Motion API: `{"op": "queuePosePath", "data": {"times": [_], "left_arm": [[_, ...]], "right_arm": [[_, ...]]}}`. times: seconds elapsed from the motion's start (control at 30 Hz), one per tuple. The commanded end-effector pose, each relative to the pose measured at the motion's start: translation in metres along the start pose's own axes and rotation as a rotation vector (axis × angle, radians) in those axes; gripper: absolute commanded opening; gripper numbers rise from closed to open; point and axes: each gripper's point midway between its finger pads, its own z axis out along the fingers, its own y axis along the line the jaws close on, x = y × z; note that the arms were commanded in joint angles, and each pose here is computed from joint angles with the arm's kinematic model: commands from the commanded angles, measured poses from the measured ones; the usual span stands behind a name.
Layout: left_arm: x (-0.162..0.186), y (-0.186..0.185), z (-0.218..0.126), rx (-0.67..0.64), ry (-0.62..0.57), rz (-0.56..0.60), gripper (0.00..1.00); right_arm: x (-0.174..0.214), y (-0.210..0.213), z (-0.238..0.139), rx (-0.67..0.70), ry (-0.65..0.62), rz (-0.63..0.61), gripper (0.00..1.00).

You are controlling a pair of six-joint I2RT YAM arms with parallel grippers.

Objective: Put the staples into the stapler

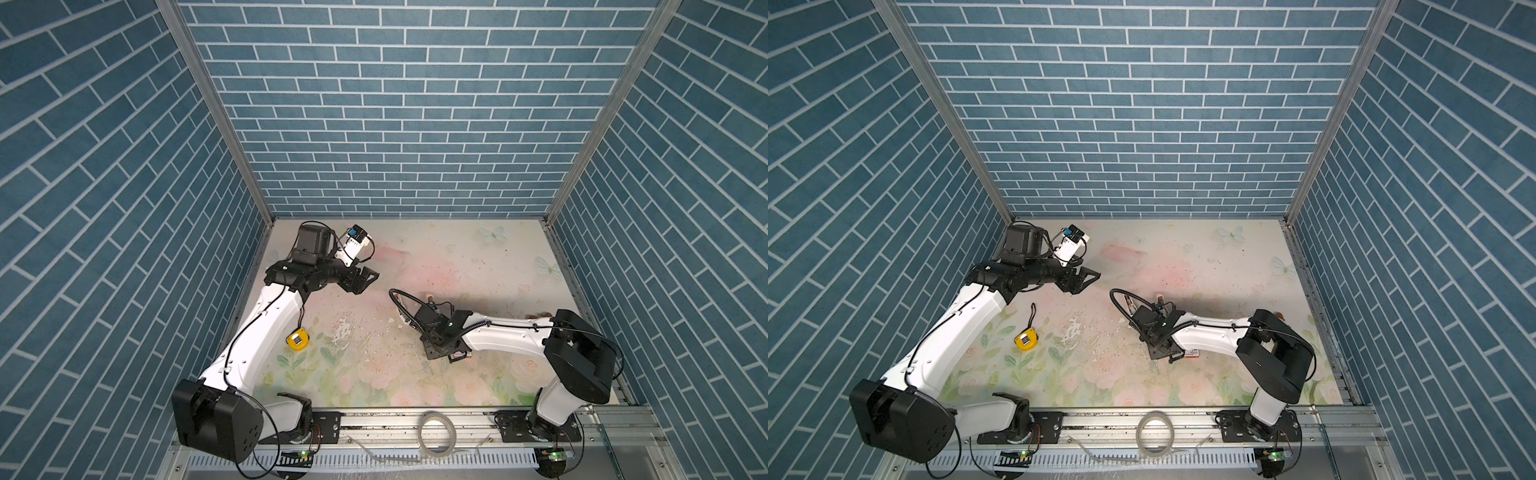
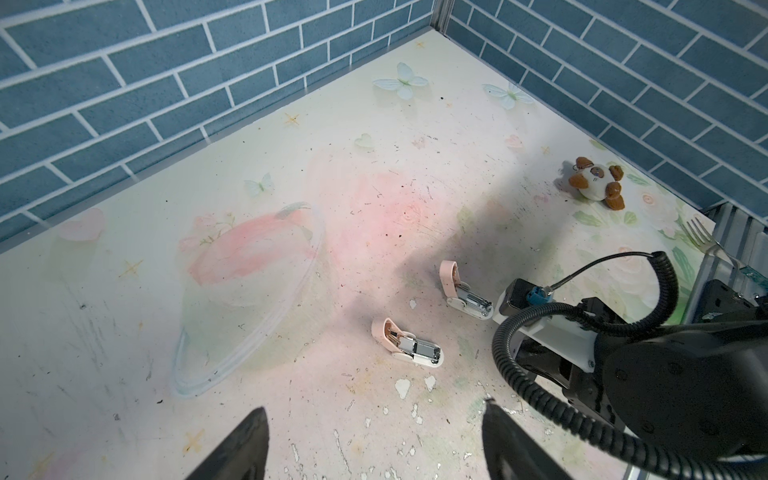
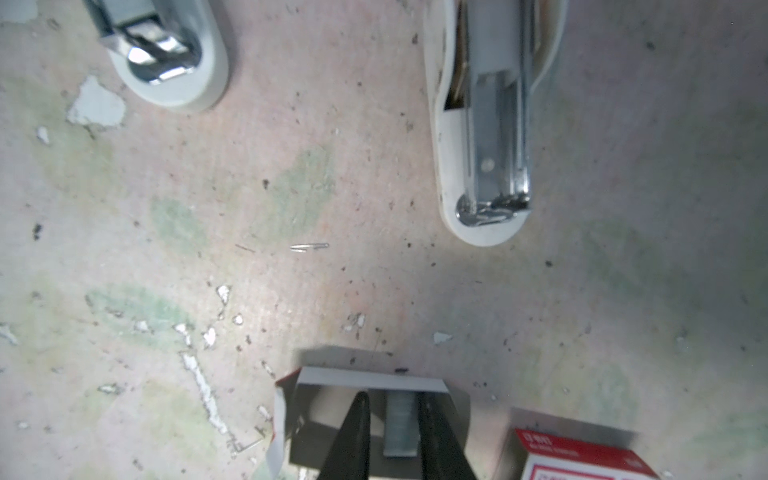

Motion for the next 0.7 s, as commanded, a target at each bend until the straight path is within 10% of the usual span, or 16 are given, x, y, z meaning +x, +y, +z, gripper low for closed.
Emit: {"op": "queuePosePath", "data": {"times": [0.0, 0.67], "left_arm": [[-0.001, -0.0043, -0.0029, 0.008, -0.013, 0.0, 0.82], [-0.0012, -0.0047, -0.0029, 0.01, -0.014, -0.003, 0.82]], "right_arm": [[0.0099, -0.0046, 0.0066, 0.026, 0.027, 0.0, 0.23], [0.007, -0.0067, 0.0086, 0.037, 0.007, 0.006, 0.29]]}}
